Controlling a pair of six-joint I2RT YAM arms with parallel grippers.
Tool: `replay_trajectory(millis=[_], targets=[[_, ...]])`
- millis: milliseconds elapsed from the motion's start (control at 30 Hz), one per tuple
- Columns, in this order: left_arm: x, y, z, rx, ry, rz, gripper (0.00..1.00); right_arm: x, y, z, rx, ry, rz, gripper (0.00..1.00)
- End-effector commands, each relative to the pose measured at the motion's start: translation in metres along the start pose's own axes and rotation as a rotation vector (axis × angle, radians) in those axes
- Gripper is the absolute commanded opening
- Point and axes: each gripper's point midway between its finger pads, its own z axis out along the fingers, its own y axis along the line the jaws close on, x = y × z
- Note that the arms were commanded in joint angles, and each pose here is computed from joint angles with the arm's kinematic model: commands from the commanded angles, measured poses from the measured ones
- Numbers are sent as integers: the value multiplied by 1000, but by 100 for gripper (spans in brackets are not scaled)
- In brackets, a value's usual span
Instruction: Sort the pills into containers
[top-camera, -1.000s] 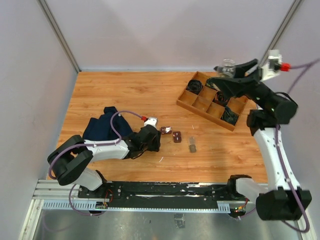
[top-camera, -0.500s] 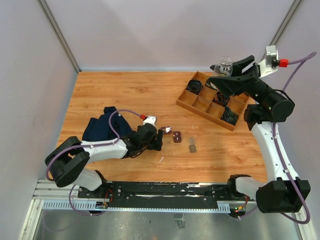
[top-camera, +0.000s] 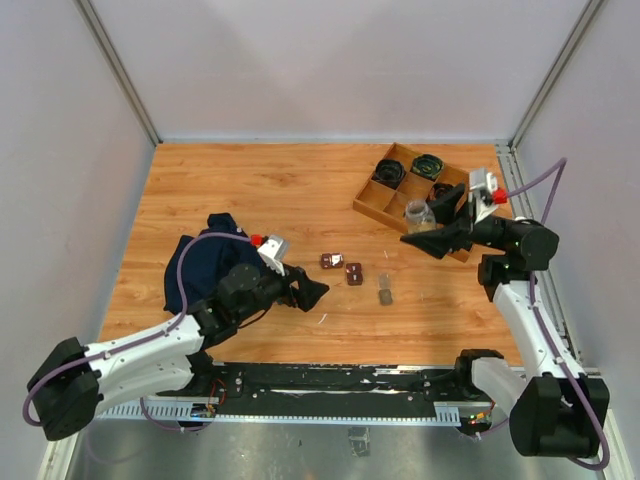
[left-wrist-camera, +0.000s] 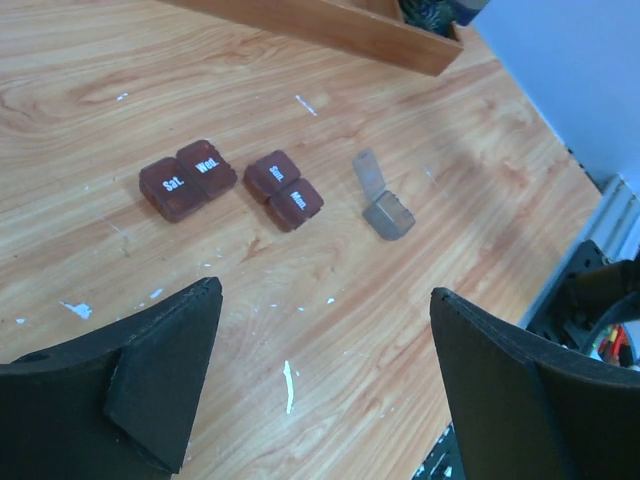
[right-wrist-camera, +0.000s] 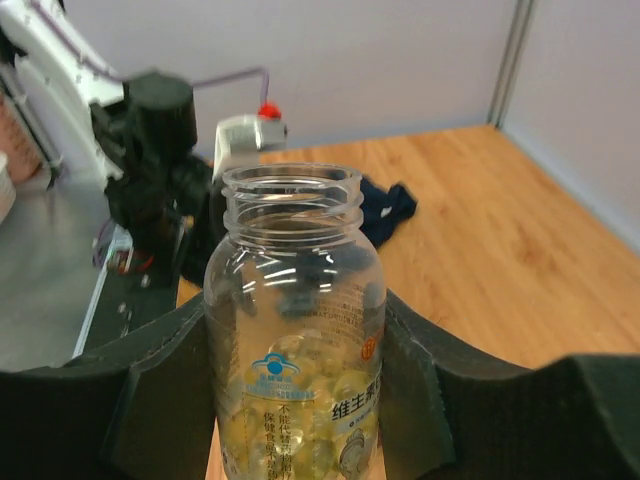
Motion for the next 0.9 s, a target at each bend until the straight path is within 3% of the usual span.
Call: replay_trajectory(millis=[0, 100, 167, 267, 400, 867], targets=[[-18, -11, -13, 99, -149, 21, 90, 78, 12, -19, -142, 172, -105, 1], [-15, -6, -18, 93, -171, 23, 90, 111, 11, -29, -128, 223, -103, 1], [-11, -4, -19, 93, -169, 26, 90, 132, 12, -36, -139, 326, -257, 1], [-8, -1, -18, 85, -172, 24, 89, 158, 9, -47, -152, 458, -187, 2], [-7, 0, -19, 89, -179, 27, 89, 189, 11, -60, -207, 535, -126, 2], [-1, 8, -27, 78, -206, 37, 89, 253, -14, -93, -158, 764, -158, 2]])
